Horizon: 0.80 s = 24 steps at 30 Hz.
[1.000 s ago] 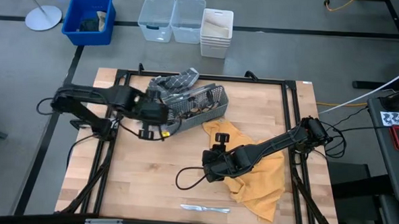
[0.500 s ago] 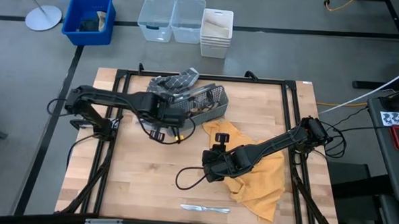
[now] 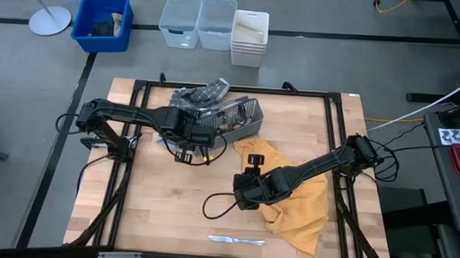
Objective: Sort silverware
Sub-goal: Put the silver knife into the gray silverware basket
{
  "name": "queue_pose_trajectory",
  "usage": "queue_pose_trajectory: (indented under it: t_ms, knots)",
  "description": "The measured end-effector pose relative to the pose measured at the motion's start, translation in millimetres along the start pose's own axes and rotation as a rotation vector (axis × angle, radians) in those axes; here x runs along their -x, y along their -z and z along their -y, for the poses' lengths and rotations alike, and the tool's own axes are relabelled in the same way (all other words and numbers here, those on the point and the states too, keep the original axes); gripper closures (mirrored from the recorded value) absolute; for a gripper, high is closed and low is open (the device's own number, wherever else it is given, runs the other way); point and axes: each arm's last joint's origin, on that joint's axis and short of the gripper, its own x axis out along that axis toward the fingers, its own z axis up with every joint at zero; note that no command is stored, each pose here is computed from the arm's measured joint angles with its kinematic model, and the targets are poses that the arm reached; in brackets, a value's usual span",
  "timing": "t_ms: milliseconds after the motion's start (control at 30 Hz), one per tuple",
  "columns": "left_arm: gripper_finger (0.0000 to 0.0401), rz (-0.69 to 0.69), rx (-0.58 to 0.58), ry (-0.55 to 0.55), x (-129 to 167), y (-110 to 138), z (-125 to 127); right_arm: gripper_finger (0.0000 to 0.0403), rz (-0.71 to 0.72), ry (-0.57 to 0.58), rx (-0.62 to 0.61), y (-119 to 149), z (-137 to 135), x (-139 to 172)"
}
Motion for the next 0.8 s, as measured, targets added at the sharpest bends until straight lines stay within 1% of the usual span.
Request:
queue_pose_trajectory:
  t_ms: [233,367,467,633,800]
  knots:
    - [0.0289,0.062,0.018,-0.001,18.3,11.1,0.4,0.0306,-0.017,-0.061,-0.002,0.6,-2.5,0.5]
    - [0.0289,0.120,0.067,0.002,33.8,21.4,1.0,0.0306,-0.028,-0.103,-0.003,0.8,-3.8,0.6]
    - [0.0290,0.160,0.130,0.011,44.5,29.0,2.3,0.0306,-0.036,-0.136,-0.007,0.8,-4.8,0.7]
    - [0.0291,0.207,0.239,0.037,56.7,35.5,11.2,0.0306,-0.065,-0.236,-0.100,0.1,-8.9,-0.2]
    - [0.0292,0.239,0.208,0.054,64.3,37.2,24.0,0.0306,-0.105,-0.360,-0.171,-1.4,-17.6,-5.4]
